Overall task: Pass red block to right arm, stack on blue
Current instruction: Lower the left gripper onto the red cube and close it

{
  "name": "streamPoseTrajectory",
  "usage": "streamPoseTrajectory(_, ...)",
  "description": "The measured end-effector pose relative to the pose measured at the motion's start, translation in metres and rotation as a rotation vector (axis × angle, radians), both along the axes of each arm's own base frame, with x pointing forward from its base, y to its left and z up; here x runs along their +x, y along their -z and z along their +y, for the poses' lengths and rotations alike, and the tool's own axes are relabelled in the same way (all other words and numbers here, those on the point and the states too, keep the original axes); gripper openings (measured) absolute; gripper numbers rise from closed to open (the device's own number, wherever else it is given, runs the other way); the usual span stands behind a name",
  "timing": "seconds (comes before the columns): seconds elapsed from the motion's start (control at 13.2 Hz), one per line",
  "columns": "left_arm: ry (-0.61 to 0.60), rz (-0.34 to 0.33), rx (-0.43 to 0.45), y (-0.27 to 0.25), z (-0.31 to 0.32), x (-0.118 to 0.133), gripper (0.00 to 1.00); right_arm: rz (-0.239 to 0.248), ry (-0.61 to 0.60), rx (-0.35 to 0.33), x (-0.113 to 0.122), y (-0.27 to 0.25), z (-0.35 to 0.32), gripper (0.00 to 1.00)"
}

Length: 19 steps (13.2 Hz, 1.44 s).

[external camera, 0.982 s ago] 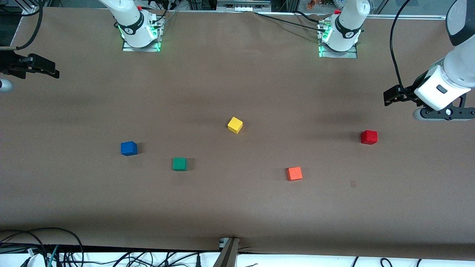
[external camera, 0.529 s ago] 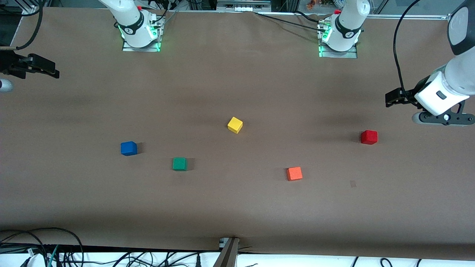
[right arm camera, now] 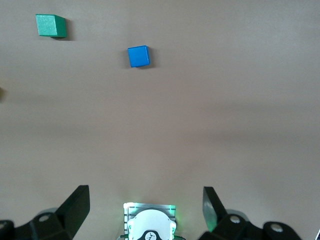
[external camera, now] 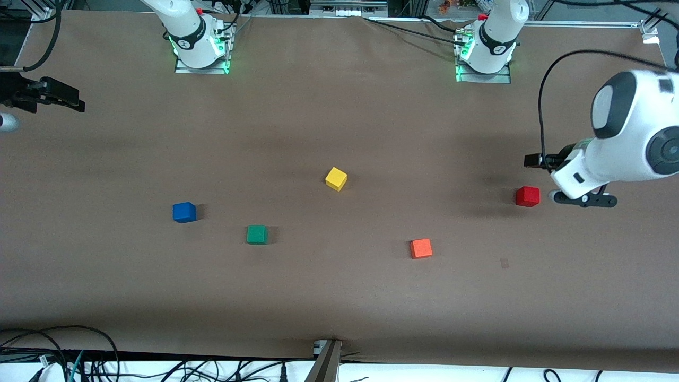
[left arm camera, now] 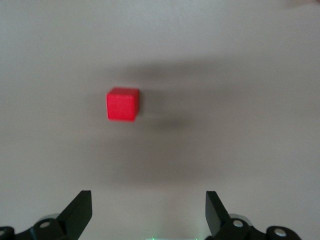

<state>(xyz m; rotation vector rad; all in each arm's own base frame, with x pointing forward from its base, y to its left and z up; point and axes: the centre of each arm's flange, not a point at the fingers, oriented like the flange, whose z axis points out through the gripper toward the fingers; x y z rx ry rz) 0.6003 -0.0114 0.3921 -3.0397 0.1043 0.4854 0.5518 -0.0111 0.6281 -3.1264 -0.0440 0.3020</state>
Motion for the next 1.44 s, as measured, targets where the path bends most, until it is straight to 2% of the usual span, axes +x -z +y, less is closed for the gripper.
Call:
streamPoseTrajectory(0.23, -0.007, -0.088, 0.011, 0.06, 0.026, -0.001, 1.0, 0.008, 0.0, 0.0, 0.002, 0.004, 0.0, 1.0)
streamPoseTrajectory(0.6, 0.005, -0.208, 0.002, 0.139, 0.047, -0.029, 1.0, 0.029, -0.003, 0.0, 0.007, 0.015, 0.002, 1.0)
streamPoseTrajectory(0.91, 0.048, -0.216, 0.04, 0.164, 0.065, -0.035, 1.0, 0.051, -0.011, -0.001, 0.013, 0.026, 0.007, 1.0)
streamPoseTrajectory(1.28, 0.044, -0.224, 0.03, 0.183, 0.07, -0.037, 1.0, 0.067, -0.019, 0.003, 0.017, 0.035, 0.012, 1.0)
streamPoseTrajectory(1.44, 0.044, -0.224, 0.025, 0.193, 0.07, -0.041, 1.0, 0.068, -0.021, 0.03, 0.017, 0.036, 0.016, 1.0)
